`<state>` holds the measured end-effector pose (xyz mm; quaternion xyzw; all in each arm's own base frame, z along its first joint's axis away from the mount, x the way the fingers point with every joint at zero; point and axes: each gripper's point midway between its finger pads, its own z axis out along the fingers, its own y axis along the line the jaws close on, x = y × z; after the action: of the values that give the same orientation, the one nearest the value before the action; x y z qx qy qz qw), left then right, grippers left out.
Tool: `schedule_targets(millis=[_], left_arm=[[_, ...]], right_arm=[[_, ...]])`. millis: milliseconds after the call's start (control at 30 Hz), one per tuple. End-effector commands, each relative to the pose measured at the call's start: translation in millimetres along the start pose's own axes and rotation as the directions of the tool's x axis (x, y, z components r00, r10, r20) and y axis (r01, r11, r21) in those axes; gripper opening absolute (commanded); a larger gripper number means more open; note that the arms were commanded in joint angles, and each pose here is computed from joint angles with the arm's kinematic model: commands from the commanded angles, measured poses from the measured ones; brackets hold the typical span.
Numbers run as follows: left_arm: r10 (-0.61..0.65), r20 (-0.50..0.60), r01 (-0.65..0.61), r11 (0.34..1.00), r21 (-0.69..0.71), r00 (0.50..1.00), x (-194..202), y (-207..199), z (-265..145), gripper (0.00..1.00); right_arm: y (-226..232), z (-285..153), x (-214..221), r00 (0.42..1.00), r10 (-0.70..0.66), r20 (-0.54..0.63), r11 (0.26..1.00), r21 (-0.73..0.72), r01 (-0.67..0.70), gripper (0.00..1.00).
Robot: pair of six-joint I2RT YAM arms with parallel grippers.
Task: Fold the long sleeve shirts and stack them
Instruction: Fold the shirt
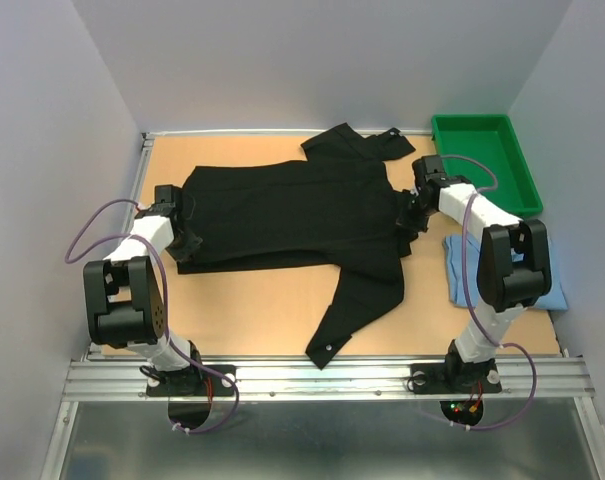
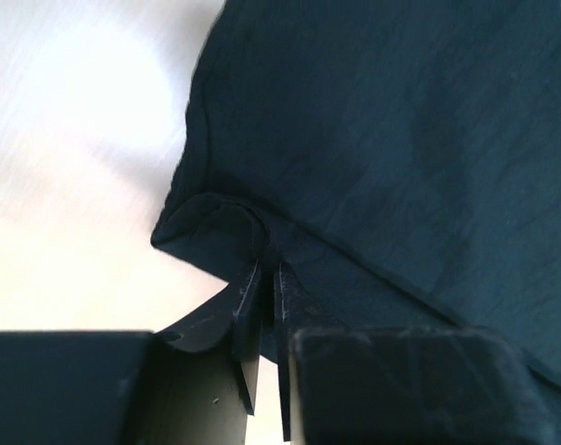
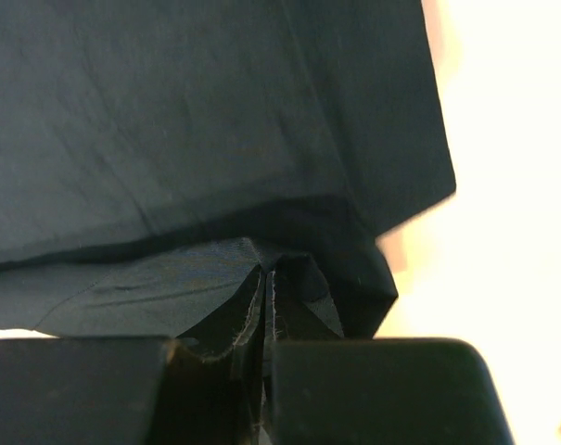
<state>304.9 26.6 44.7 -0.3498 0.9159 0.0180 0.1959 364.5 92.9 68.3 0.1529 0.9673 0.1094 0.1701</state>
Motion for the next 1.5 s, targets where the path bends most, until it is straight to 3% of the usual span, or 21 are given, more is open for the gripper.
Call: schedule_targets(millis=[0, 100, 133, 300, 333, 433, 467, 567, 700, 800, 1033, 1167, 1300, 1467], left_arm=[[-0.018, 0.073, 0.019, 1.000, -0.010, 0.997, -31, 1, -2, 0.25], [-0.045, 0.087, 0.045, 0.999, -0.001, 0.995, -41, 1, 0, 0.35], [-0.045, 0.095, 0.044, 0.999, 0.021, 0.994, -43, -4, 0, 0.46], [-0.081, 0.112, 0.074, 0.995, 0.063, 0.990, -53, -11, -4, 0.60], [-0.092, 0.121, 0.083, 0.994, 0.075, 0.988, -57, -13, -8, 0.71], [-0.135, 0.178, 0.114, 0.986, 0.121, 0.975, -72, -19, -24, 0.81], [-0.152, 0.208, 0.123, 0.981, 0.148, 0.966, -78, -21, -35, 0.82], [-0.188, 0.236, 0.142, 0.970, 0.199, 0.953, -83, -26, -52, 0.82], [-0.200, 0.244, 0.130, 0.953, 0.274, 0.949, -69, -29, -79, 0.82], [-0.199, 0.189, 0.129, 0.935, 0.330, 0.961, -33, -30, -89, 0.80], [-0.203, 0.066, 0.155, 0.887, 0.435, 0.977, 53, -38, -79, 0.78], [-0.167, 0.061, 0.116, 0.861, 0.496, 0.984, 75, -54, -76, 0.79], [-0.176, 0.089, 0.104, 0.844, 0.526, 0.980, 74, -64, -65, 0.79], [-0.191, 0.177, 0.066, 0.837, 0.544, 0.966, 45, -84, -60, 0.79]], right_arm=[[10, -3, -43, 0.993, -0.027, 0.112, 1.000, -0.001, 0.027, 0.04], [11, 5, -49, 0.994, -0.028, 0.107, 1.000, 0.002, 0.028, 0.08], [11, 10, -49, 0.995, -0.030, 0.098, 1.000, 0.006, 0.030, 0.09], [21, 4, -64, 0.991, -0.037, 0.129, 0.999, -0.020, 0.040, 0.25], [24, -1, -71, 0.987, -0.043, 0.153, 0.999, -0.026, 0.047, 0.27], [31, -21, -87, 0.973, -0.060, 0.223, 0.997, -0.033, 0.069, 0.45], [34, -32, -93, 0.964, -0.072, 0.255, 0.995, -0.042, 0.086, 0.53], [40, -49, -97, 0.950, -0.099, 0.297, 0.990, -0.068, 0.124, 0.64], [52, -70, -80, 0.937, -0.131, 0.325, 0.976, -0.124, 0.179, 0.66], [69, -88, -55, 0.927, -0.155, 0.343, 0.947, -0.214, 0.238, 0.67], [90, -90, 13, 0.910, -0.246, 0.333, 0.867, -0.344, 0.360, 0.73], [96, -85, 43, 0.891, -0.315, 0.327, 0.830, -0.361, 0.426, 0.78], [95, -81, 62, 0.893, -0.332, 0.304, 0.812, -0.390, 0.435, 0.79], [90, -78, 66, 0.887, -0.342, 0.310, 0.810, -0.381, 0.446, 0.79]])
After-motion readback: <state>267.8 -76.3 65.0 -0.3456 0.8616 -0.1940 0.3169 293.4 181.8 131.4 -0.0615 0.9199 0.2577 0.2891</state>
